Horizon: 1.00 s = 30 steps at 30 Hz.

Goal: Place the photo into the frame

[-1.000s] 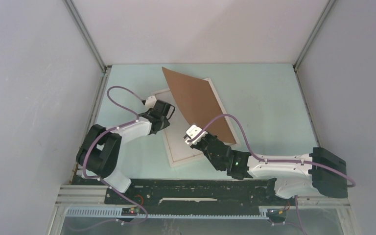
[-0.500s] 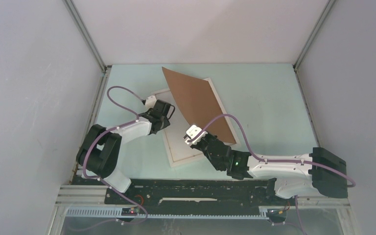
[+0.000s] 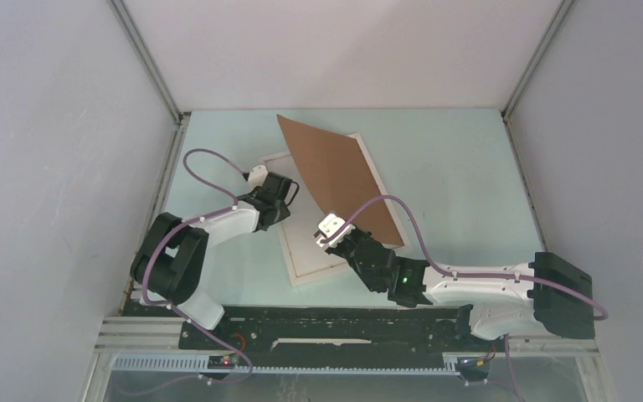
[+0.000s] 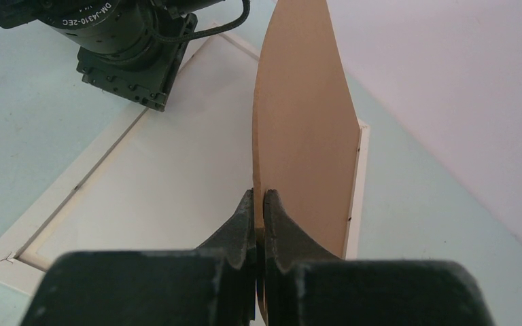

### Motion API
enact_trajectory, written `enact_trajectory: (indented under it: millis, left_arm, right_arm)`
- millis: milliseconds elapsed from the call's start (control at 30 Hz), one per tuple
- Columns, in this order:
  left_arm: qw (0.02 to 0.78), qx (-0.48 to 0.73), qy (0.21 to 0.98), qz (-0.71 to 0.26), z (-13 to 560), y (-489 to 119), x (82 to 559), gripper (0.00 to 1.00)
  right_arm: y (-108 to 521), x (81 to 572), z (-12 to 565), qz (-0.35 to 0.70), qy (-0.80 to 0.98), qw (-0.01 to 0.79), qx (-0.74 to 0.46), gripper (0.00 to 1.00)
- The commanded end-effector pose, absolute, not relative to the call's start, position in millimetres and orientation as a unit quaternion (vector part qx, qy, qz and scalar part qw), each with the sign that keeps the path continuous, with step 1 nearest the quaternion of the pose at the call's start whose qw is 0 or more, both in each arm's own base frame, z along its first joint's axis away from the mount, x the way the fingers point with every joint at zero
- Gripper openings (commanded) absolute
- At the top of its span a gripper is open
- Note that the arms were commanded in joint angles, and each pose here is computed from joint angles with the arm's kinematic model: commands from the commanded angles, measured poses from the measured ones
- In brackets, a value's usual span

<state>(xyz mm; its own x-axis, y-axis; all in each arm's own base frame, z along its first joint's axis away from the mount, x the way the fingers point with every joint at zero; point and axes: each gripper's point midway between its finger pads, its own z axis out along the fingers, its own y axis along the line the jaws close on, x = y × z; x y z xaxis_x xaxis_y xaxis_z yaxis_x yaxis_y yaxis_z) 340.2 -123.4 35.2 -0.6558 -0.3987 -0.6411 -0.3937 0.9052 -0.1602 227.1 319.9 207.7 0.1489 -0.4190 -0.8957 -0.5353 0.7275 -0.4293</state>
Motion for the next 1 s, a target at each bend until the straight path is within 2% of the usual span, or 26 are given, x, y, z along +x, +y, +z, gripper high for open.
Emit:
enact_trajectory:
  millis: [0,67,200,267,300,333,567,600,700,767,900,967]
  left_arm:
    - [0.358,-0.222,0.907,0.006,32,-119,337,0.42]
    - [0.359,-0.225,0.906,0.005,31,-119,337,0.41]
    - [0.36,-0.225,0.905,0.008,34,-118,341,0.27]
    - [0.357,-0.227,0.906,0.005,34,-120,342,0.16]
    - [0.357,-0.228,0.906,0.004,35,-120,342,0.03]
    - [0.357,-0.231,0.905,0.004,35,-119,341,0.0]
    - [0.388,-0.245,0.888,-0.017,48,-113,336,0.0]
    - [0.39,-0.243,0.888,-0.016,49,-113,337,0.03]
    - [0.394,-0.242,0.886,-0.037,50,-115,338,0.46]
    - [0.404,-0.243,0.881,-0.052,58,-117,338,0.65]
    - [0.439,-0.237,0.865,-0.05,87,-105,333,0.96]
    - [0.456,-0.222,0.861,-0.041,101,-98,328,1.0]
  right_arm:
    - [326,214,182,0.107,0.692,0.629,-0.338,0.0]
    - [326,214,182,0.106,0.692,0.629,-0.339,0.0]
    - [326,214,181,0.106,0.692,0.629,-0.339,0.0]
    - [326,213,182,0.106,0.691,0.63,-0.339,0.0]
    - [326,214,182,0.105,0.691,0.63,-0.339,0.0]
    - [326,214,183,0.105,0.691,0.63,-0.338,0.0]
    - [327,214,181,0.105,0.691,0.63,-0.338,0.0]
    - [327,214,182,0.106,0.691,0.63,-0.338,0.0]
    - [327,215,180,0.105,0.692,0.629,-0.338,0.0]
    - [326,216,179,0.102,0.694,0.629,-0.336,0.0]
    - [326,216,182,0.109,0.692,0.632,-0.331,0.0]
    - [326,216,182,0.116,0.692,0.633,-0.327,0.0]
